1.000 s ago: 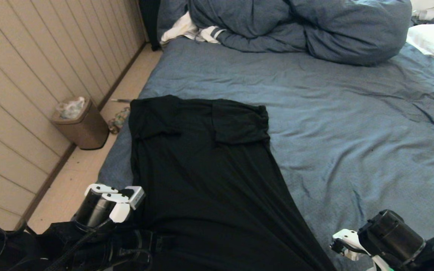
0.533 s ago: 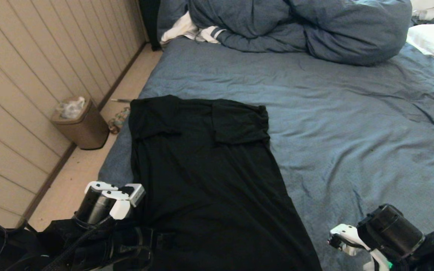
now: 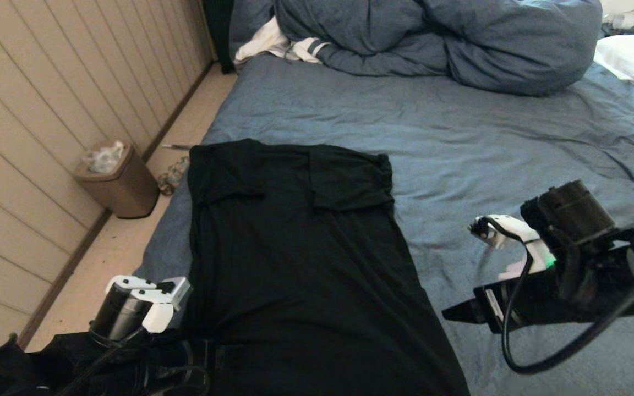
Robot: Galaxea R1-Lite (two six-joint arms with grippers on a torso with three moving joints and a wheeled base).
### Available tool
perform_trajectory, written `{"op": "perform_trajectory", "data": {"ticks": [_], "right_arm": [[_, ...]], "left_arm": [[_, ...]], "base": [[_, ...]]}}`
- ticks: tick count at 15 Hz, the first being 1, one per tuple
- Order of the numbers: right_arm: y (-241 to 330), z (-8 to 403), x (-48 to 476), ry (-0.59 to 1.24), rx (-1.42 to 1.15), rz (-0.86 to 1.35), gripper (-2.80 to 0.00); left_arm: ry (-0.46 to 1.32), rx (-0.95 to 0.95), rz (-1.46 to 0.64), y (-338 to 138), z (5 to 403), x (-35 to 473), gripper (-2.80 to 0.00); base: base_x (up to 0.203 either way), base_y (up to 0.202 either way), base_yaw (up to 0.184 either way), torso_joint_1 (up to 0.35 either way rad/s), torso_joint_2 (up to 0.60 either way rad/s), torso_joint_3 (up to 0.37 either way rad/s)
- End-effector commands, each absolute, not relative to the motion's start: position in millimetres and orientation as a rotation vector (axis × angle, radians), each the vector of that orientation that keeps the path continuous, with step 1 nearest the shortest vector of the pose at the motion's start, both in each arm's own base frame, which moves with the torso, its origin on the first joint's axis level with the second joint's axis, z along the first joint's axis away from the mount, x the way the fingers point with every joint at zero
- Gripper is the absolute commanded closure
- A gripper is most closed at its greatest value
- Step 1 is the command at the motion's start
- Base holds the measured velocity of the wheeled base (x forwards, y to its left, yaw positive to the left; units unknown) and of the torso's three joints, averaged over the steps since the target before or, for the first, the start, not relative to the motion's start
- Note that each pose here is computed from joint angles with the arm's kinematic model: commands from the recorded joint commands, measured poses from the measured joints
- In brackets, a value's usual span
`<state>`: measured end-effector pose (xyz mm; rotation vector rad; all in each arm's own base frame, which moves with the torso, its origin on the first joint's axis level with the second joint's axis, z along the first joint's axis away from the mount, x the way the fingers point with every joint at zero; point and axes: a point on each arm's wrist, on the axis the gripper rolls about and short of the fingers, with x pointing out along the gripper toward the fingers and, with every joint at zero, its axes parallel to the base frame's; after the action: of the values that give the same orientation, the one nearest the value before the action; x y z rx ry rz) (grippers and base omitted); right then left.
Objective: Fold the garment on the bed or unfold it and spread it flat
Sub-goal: Unford the black T-shirt
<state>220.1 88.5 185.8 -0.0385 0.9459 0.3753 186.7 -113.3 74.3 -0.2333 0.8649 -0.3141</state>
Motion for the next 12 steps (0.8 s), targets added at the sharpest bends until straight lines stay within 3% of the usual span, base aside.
{"op": "perform_trajectory", "data": {"ticks": [1,5,12], "right_arm": [[93,185,248,0.959,-0.02,0.35,-2.8],[101,193,281,0.976,0.031,0.315,-2.8],[103,195,288,0.972,0.035,0.311,-2.8]], "left_arm": [[0.849,-0.261,-0.28,-101,76,183,-2.8],[0.808,-0.321,-0.238,-81,81,185,-2.8],[0.691,-0.342,-0.177,-57,96,199,-2.8]], "base": [[0.0,0.0,0.0,0.0,0.0,0.0],[0.0,0.0,0.0,0.0,0.0,0.0],[0.0,0.0,0.0,0.0,0.0,0.0]]}}
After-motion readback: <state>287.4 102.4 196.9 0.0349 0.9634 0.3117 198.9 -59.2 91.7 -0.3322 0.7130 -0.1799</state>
